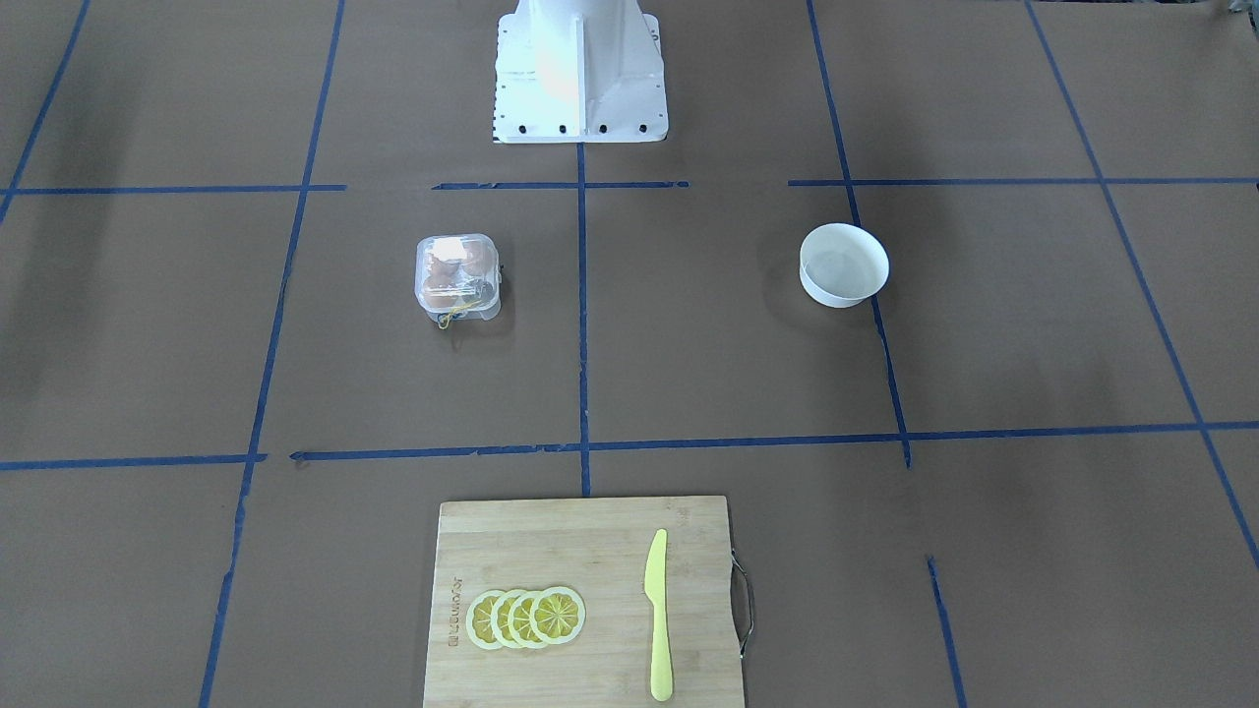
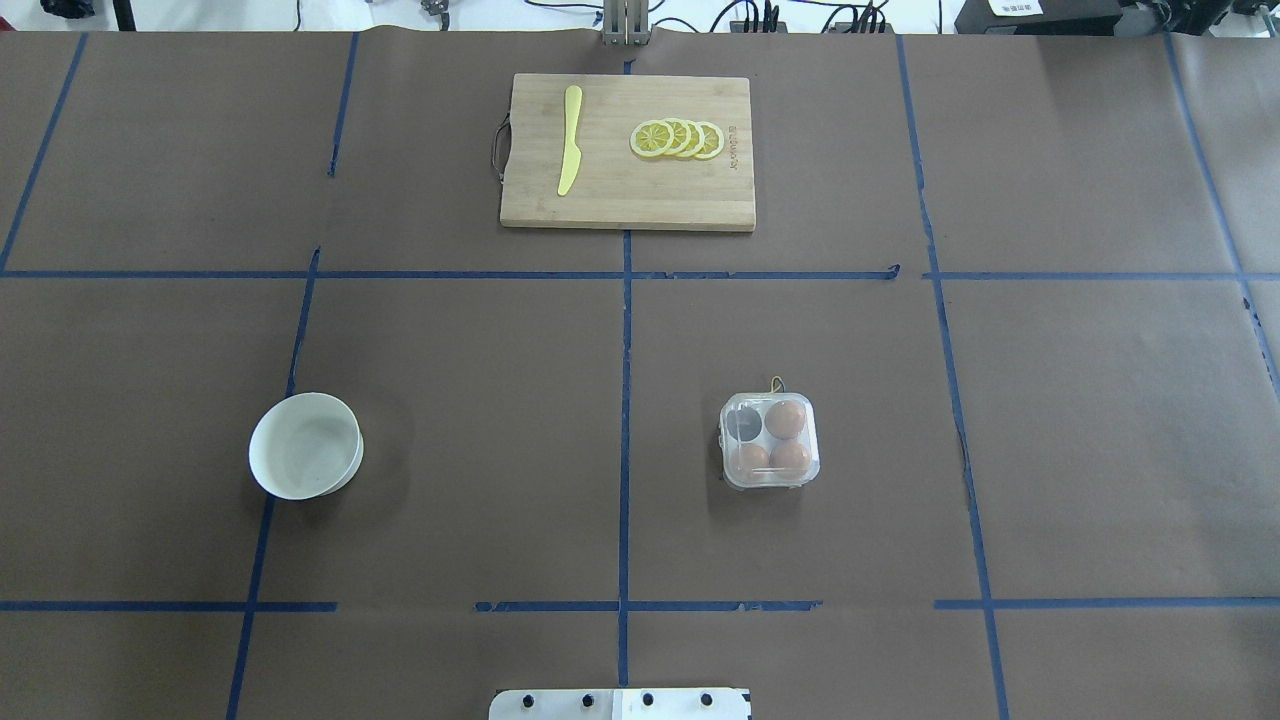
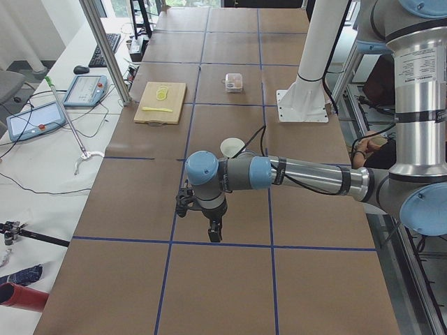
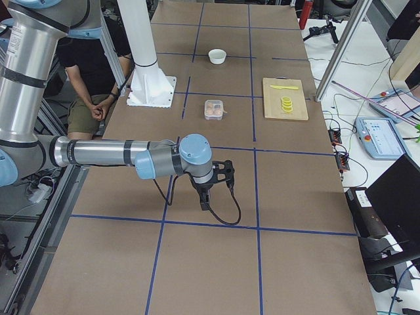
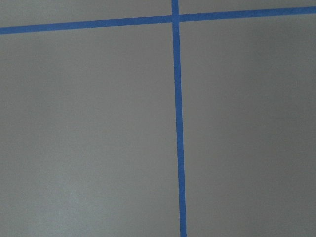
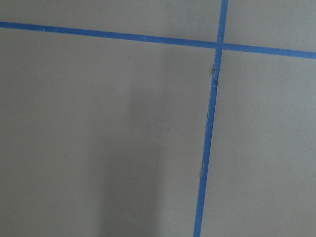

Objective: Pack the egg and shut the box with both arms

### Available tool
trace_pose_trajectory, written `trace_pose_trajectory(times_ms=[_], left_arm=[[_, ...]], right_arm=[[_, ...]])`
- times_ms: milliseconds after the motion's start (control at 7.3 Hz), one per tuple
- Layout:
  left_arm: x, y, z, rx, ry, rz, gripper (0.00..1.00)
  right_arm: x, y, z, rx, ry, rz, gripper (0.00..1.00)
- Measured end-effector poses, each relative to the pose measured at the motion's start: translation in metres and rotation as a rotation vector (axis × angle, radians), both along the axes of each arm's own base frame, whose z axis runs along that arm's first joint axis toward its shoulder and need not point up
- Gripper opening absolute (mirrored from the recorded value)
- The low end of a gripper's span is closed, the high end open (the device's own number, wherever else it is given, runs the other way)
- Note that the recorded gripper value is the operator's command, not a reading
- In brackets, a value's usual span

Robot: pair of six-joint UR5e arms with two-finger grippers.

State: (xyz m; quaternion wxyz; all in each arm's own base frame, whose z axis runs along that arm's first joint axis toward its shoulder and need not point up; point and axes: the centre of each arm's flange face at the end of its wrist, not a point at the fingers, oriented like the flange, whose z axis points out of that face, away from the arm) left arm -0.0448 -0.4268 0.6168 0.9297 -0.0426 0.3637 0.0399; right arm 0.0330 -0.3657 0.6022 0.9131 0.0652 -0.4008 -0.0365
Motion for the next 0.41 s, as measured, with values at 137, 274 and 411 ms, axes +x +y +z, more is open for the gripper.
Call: trace_pose_trajectory(times_ms=[137,274,411], left_arm=[[0.0001,0.0002,0.0001,-0.012,-0.002,-0.012,1.00],[0.0000,0.0003,-0.0007,-0.023,-0.003,-0.026,1.00],[0.0000,0.0003,-0.0020,-0.027,-0.003,-0.034,1.00]], right_arm=[[0.0000,0.0000,-0.0004,0.000,-0.001,0.000,1.00],[-0.0001,0.0001,0.0002,-0.002,-0.001,0.000,1.00],[-0.0001,0.0001,0.0006,-0.003,-0.001,0.001,1.00]])
